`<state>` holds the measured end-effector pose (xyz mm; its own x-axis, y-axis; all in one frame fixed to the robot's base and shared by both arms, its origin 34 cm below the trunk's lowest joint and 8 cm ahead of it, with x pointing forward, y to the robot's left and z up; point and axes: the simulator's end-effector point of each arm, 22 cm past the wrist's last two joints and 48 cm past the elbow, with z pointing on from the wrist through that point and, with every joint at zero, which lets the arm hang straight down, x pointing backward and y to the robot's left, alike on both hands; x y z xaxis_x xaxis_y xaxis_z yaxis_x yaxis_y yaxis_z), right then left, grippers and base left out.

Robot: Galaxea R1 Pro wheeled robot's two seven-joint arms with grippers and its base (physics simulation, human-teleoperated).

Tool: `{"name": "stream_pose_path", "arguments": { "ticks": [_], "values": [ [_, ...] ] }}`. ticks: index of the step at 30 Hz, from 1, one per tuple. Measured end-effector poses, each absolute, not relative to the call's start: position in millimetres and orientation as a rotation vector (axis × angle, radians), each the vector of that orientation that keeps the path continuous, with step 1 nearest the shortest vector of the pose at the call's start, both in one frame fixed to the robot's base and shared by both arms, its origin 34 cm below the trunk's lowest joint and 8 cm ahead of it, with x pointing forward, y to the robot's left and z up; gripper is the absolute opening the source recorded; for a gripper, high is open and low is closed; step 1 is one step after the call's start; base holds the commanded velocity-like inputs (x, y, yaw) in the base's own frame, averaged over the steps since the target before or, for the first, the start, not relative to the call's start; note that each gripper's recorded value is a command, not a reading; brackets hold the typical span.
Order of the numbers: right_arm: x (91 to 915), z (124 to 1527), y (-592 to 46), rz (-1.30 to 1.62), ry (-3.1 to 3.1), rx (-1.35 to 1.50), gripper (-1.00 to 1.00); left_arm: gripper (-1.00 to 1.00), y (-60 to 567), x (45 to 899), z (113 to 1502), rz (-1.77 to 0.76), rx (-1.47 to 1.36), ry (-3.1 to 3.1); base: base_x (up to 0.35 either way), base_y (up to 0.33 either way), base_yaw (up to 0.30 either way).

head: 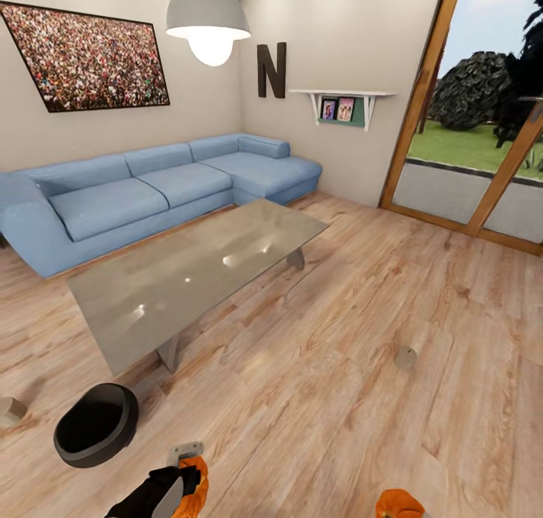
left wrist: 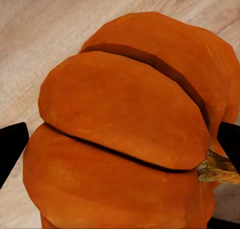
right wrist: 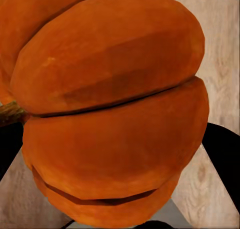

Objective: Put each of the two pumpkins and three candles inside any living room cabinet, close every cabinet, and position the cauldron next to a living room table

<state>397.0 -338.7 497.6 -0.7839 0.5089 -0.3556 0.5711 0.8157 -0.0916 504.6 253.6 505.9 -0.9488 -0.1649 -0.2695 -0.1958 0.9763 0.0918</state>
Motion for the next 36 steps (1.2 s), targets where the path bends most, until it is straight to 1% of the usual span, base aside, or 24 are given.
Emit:
{"name": "stream_pose_path", "arguments": {
  "ticks": [4, 18, 36],
  "values": [
    [394, 505, -344, -0.325, 2.676, 0.825, -1.0, -1.0, 255, 508, 514, 0.197, -0.201, 2.848, 0.0, 0.0, 0.0],
    [394, 526, -345, -0.325, 2.672, 0.825, -1.0, -1.0, 257, 512, 536, 0.203, -0.189, 2.83, 0.0, 0.0, -0.003],
    [403, 548, -341, -0.286, 2.651, 0.821, -1.0, -1.0, 258, 518, 561, 0.194, -0.19, 2.808, 0.0, 0.0, -0.183]
  ]
}}
